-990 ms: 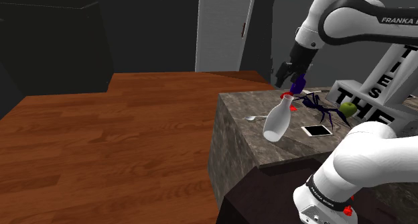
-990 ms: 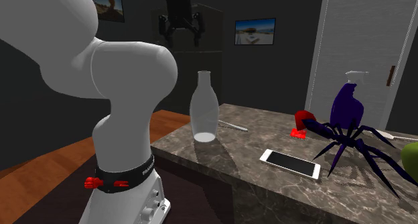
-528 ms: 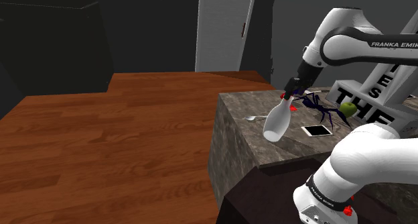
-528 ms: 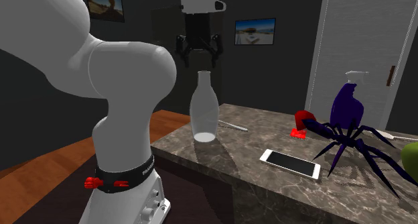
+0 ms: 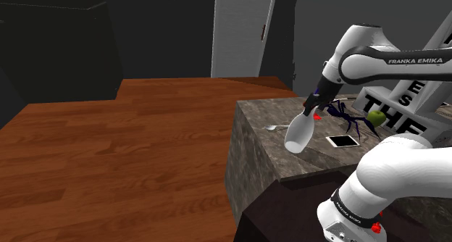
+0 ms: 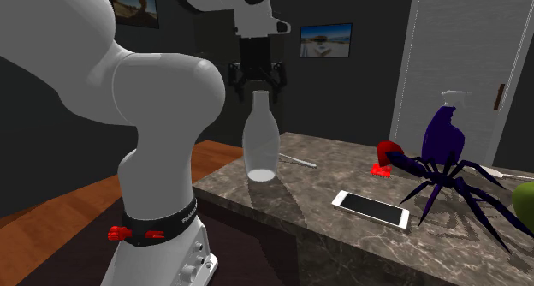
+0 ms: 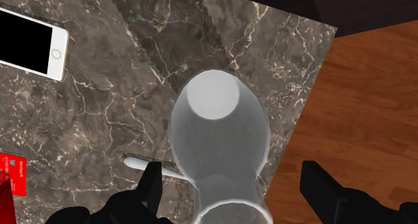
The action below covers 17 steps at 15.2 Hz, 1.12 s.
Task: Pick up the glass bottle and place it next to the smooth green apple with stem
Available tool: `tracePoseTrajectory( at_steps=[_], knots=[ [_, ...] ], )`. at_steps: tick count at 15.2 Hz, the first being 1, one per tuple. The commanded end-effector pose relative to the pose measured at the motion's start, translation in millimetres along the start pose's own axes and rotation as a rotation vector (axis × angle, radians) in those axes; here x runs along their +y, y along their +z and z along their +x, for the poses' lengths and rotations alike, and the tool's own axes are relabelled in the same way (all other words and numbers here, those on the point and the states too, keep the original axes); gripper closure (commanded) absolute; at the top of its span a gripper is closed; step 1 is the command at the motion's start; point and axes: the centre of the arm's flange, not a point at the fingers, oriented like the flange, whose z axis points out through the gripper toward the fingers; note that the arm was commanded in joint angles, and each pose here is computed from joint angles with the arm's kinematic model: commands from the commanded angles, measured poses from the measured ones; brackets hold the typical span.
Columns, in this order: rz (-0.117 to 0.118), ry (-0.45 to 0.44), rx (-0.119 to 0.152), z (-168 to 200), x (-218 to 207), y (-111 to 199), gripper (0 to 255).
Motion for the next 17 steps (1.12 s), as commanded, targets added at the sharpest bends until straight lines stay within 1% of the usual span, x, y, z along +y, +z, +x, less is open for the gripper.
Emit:
tracePoseTrajectory(
  at_steps=[1,7,8,17],
  knots=[
    [0.0,0.0,0.001,-1.0,1.3,4.0,0],
    [0.0,0.0,0.001,-1.0,1.3,3.9,0],
    [0.0,0.0,0.001,-1.0,1.3,3.9,255],
    [0.0,0.0,0.001,-1.0,1.3,4.0,255]
  ],
)
